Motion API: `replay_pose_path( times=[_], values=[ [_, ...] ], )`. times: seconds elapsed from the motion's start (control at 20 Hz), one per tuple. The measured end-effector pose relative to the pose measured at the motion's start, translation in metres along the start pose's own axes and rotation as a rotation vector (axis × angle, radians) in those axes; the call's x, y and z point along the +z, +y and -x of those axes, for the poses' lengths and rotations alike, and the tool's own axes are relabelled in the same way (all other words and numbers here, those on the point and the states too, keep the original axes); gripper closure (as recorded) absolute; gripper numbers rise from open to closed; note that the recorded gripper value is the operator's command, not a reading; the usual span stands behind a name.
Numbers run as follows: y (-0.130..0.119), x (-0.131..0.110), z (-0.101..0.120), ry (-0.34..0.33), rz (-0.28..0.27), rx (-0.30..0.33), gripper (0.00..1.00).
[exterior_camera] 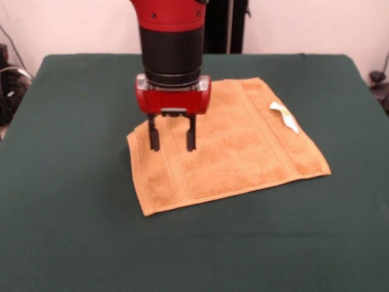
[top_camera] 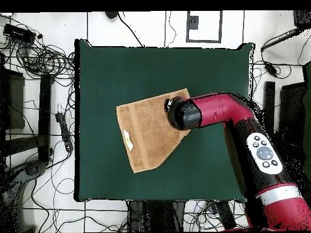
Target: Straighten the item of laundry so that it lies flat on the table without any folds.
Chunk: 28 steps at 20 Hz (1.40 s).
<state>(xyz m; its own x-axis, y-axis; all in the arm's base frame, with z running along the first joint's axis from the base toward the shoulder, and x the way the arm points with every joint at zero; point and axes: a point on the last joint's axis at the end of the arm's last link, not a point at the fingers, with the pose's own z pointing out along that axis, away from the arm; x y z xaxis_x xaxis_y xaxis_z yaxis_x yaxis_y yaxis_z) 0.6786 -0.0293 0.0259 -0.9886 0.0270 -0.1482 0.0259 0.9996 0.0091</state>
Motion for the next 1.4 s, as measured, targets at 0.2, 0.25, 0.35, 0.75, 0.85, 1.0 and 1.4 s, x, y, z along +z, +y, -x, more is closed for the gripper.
replay_pose_path(
  times=[0.2,0.25,0.35,0.75,0.85,1.0,1.4],
  values=[
    [0.020,0.010,-0.029,0.006,0.028,0.025,0.00],
    [0.025,0.011,-0.034,0.005,0.031,0.026,0.00],
    [0.041,0.014,-0.042,-0.003,0.037,0.021,0.00],
    [0.117,0.007,-0.055,-0.010,0.040,-0.045,0.00],
    [0.143,-0.004,-0.052,-0.015,0.047,-0.049,0.00],
    [0.167,-0.018,-0.046,-0.025,0.056,-0.037,0.00],
    [0.231,-0.020,-0.061,-0.024,0.078,0.051,0.00]
  ],
)
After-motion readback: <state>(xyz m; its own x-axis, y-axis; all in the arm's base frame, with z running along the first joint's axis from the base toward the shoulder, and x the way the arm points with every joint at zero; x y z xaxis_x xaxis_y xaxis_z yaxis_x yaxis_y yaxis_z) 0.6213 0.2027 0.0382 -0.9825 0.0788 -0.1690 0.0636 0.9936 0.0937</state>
